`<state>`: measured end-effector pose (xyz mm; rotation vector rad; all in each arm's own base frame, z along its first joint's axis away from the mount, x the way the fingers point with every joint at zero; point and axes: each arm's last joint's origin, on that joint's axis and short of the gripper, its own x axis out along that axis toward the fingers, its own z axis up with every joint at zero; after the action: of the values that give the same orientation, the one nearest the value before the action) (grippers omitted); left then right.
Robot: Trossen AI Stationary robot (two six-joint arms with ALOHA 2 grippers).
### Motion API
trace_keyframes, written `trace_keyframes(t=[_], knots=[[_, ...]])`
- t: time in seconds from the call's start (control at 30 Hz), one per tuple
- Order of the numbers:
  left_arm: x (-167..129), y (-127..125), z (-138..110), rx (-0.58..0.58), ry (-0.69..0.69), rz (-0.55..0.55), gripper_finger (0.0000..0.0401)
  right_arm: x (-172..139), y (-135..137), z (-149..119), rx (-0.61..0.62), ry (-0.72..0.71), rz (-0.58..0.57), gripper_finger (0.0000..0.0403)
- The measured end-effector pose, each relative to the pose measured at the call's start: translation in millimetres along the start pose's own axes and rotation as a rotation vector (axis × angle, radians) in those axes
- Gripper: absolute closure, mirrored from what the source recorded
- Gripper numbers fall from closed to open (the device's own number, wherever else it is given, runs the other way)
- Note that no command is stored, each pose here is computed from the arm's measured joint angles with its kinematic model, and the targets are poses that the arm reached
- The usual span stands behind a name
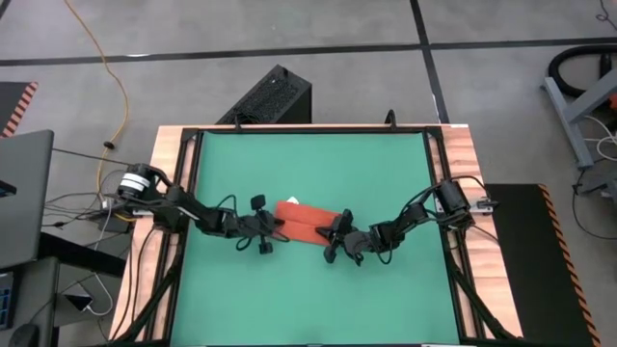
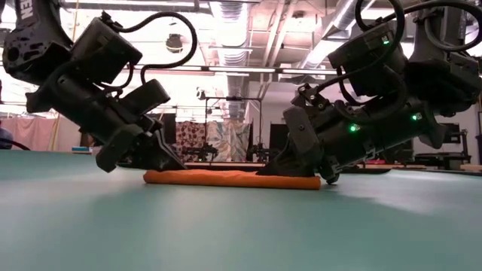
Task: Roll towel
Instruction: Roll the orange towel
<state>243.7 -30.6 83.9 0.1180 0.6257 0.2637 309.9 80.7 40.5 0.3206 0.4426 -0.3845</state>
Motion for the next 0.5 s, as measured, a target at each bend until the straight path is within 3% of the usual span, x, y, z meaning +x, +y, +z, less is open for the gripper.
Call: trace_keyframes(t=[0.5], knots=[[-5, -10, -10, -0.021, 0.087, 0.007, 0.0401, -19, 1, 9, 0.02, -0.062, -0.037, 0.0396]])
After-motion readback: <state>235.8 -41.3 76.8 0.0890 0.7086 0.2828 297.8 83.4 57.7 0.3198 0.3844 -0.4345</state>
